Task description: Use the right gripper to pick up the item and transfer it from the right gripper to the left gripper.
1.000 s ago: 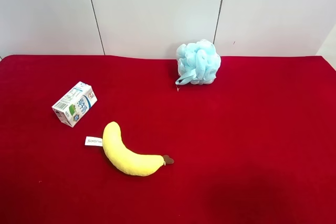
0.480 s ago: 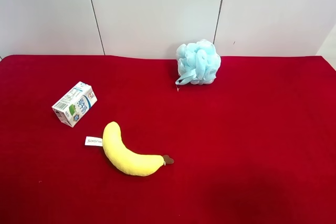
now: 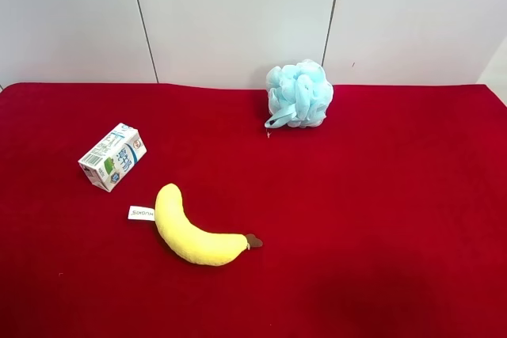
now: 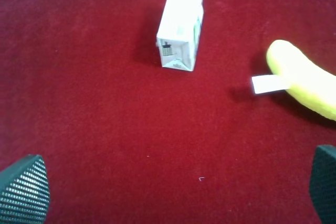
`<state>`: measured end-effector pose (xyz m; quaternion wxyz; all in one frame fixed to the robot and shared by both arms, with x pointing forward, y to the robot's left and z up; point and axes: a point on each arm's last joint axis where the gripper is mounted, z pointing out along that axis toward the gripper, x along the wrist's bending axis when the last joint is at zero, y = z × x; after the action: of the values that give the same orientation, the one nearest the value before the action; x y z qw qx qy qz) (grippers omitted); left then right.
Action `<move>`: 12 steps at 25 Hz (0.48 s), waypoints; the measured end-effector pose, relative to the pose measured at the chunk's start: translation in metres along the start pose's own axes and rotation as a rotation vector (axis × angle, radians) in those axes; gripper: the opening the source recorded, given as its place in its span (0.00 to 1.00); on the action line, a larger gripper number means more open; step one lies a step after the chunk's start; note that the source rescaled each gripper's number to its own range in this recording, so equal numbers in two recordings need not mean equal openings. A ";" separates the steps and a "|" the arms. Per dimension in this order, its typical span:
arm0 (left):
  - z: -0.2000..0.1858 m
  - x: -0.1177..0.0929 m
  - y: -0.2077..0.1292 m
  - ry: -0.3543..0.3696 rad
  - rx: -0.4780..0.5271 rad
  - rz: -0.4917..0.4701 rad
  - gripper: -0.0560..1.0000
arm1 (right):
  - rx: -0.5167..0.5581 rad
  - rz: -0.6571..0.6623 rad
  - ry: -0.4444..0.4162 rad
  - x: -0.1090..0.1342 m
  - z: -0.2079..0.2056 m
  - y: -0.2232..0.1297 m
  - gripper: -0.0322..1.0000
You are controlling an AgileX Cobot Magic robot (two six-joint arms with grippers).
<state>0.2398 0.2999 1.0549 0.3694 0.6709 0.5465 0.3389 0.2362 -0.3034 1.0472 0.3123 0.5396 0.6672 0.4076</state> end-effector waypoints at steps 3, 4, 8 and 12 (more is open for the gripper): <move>0.000 0.000 0.000 0.064 0.003 -0.036 1.00 | 0.000 0.000 0.000 0.000 0.000 0.000 0.99; 0.000 0.000 0.000 0.087 0.001 -0.049 1.00 | 0.000 0.000 0.000 0.000 0.000 0.000 0.99; -0.006 -0.001 -0.004 0.123 -0.041 -0.065 1.00 | 0.000 0.000 0.000 0.000 0.000 0.000 0.99; -0.007 -0.001 -0.004 0.125 -0.048 -0.064 1.00 | 0.000 0.000 0.000 0.000 0.000 0.000 0.99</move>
<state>0.2316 0.3000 1.0547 0.3614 0.6213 0.5814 0.3812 0.2362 -0.3034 1.0472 0.3123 0.5396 0.6672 0.4076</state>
